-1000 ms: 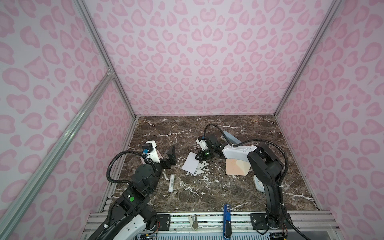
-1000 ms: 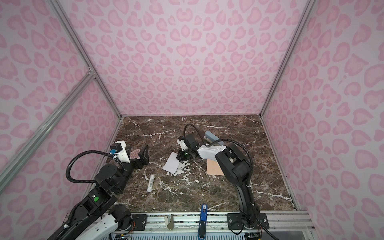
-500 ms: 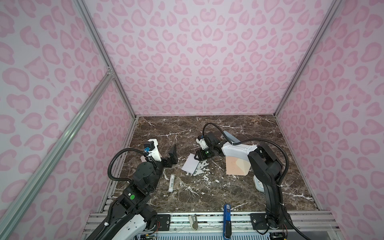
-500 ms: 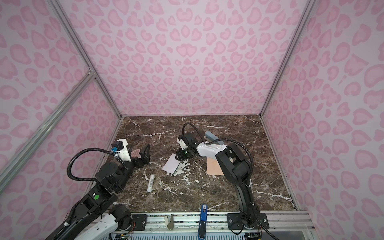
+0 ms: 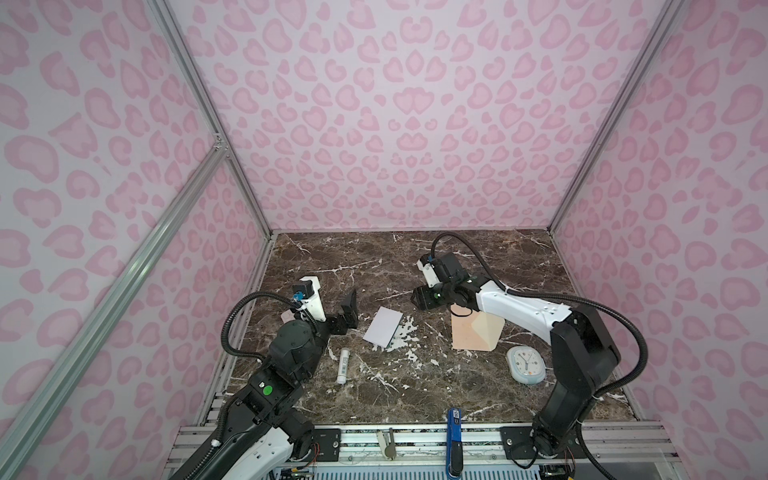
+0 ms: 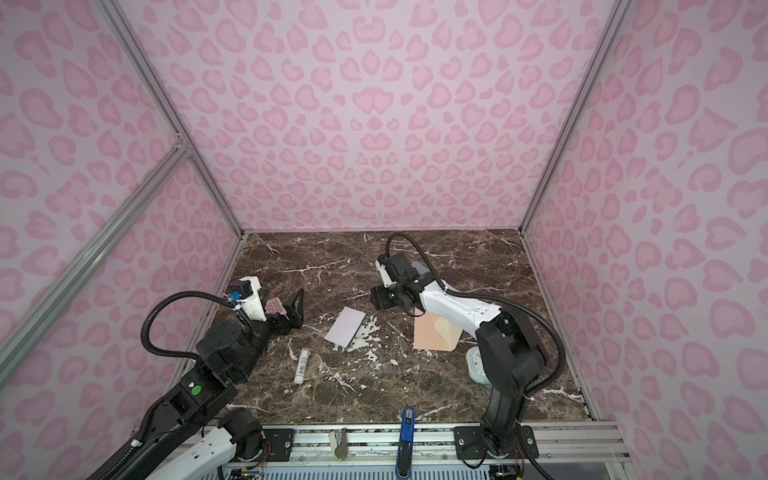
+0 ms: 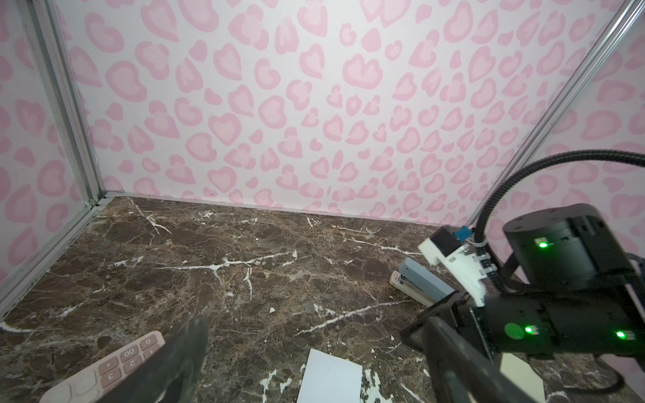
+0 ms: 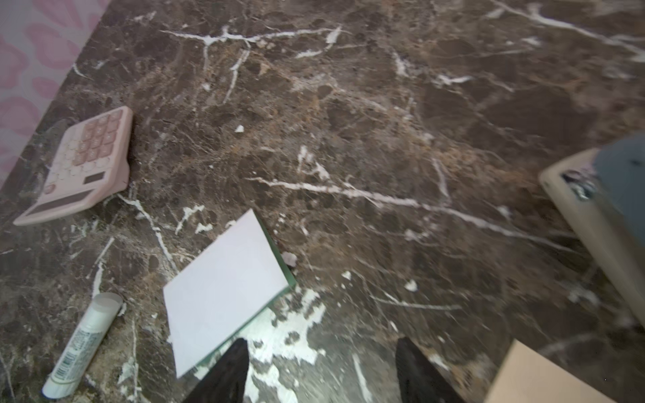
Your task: Place the letter into the envelope and seal it
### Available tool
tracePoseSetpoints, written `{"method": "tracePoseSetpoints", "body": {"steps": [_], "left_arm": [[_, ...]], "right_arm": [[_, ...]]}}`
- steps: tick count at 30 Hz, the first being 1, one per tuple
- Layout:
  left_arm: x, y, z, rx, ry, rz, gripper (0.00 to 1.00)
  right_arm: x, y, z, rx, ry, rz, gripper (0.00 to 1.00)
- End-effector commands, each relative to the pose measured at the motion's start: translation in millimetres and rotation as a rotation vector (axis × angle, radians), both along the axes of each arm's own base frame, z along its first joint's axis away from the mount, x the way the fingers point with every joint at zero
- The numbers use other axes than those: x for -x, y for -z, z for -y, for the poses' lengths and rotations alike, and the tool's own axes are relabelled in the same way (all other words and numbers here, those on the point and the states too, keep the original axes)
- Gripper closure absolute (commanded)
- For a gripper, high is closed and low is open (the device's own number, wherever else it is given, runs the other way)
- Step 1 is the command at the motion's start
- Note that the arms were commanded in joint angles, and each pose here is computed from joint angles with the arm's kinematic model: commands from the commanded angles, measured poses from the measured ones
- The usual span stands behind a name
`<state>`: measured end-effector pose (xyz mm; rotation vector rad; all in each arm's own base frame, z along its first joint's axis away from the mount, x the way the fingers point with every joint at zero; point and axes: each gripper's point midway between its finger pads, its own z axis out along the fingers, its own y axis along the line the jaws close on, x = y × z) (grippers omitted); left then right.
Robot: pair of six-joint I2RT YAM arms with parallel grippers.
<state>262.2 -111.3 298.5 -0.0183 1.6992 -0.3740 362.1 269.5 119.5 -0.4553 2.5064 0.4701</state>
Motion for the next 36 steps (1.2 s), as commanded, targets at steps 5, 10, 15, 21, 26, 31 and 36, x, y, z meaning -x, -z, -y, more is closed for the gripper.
{"method": "tracePoseSetpoints", "body": {"steps": [5, 10, 15, 21, 26, 31, 36], "left_arm": [[-12.6, 33.3, 29.3, 0.011, 0.087, -0.119, 0.02], [-22.4, 62.5, 66.8, 0.026, 0.198, -0.228, 0.03], [-27.6, 75.3, 109.7, 0.059, 0.317, -0.293, 0.05], [-30.5, 98.5, 159.9, 0.06, 0.435, -0.426, 0.1], [-30.6, 114.4, 188.9, 0.086, 0.498, -0.493, 0.12], [-30.7, 114.0, 200.1, 0.093, 0.524, -0.492, 0.12], [-30.6, 116.1, 200.1, 0.086, 0.521, -0.494, 0.12]], "right_arm": [[3.2, -4.6, 97.7, 0.067, 0.27, 0.065, 0.33], [12.5, -8.8, 170.4, 0.026, 0.534, 0.063, 0.36], [28.9, -1.0, 212.2, 0.003, 0.689, 0.003, 0.36], [46.5, 20.8, 237.1, -0.034, 0.786, -0.092, 0.35], [54.3, 35.7, 241.1, -0.095, 0.809, -0.145, 0.35], [54.3, 45.3, 221.0, -0.175, 0.739, -0.19, 0.38], [60.4, 49.9, 211.3, -0.177, 0.702, -0.223, 0.39]]}}
